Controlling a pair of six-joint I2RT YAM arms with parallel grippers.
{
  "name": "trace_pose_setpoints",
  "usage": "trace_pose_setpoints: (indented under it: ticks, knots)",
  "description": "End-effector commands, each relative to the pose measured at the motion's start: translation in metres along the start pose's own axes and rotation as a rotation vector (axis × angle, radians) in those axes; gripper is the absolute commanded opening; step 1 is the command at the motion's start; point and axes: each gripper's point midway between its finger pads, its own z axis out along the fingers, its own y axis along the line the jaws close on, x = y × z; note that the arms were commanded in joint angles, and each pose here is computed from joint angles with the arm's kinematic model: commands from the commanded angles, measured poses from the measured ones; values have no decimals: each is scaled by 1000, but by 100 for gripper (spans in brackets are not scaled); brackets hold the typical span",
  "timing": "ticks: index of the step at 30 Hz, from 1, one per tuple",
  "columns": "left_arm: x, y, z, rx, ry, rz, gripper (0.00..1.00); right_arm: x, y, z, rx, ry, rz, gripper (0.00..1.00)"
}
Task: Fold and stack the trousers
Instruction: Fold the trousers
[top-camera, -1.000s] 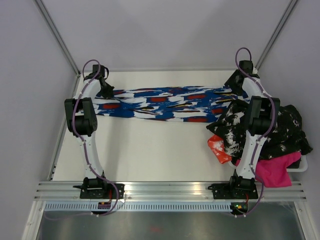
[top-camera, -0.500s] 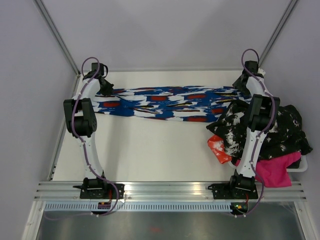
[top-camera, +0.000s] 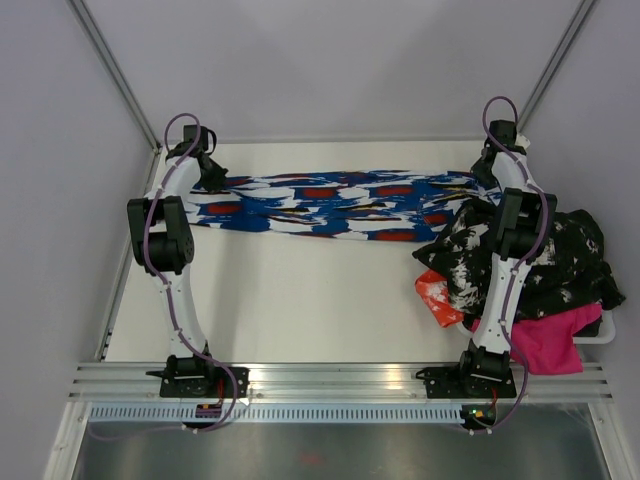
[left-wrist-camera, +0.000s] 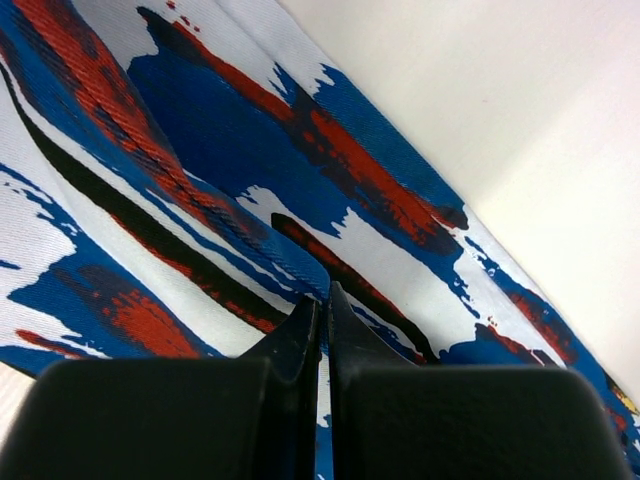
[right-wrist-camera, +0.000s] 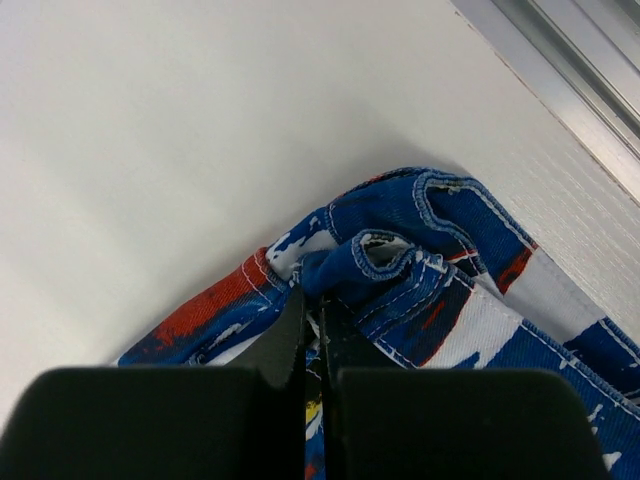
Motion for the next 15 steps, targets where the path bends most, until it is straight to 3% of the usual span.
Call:
trace_pose_setpoints:
  ticks: [1, 10, 15]
  knots:
    - [-40, -19, -38, 52, -124, 32, 2, -23, -4, -13, 5, -55, 3, 0]
    - [-58, -27, -61, 66, -185, 19, 2, -73, 14, -88, -156, -238, 44, 0]
    - [-63, -28, -51, 55, -177, -6, 2, -82, 26, -88, -199, -262, 40, 0]
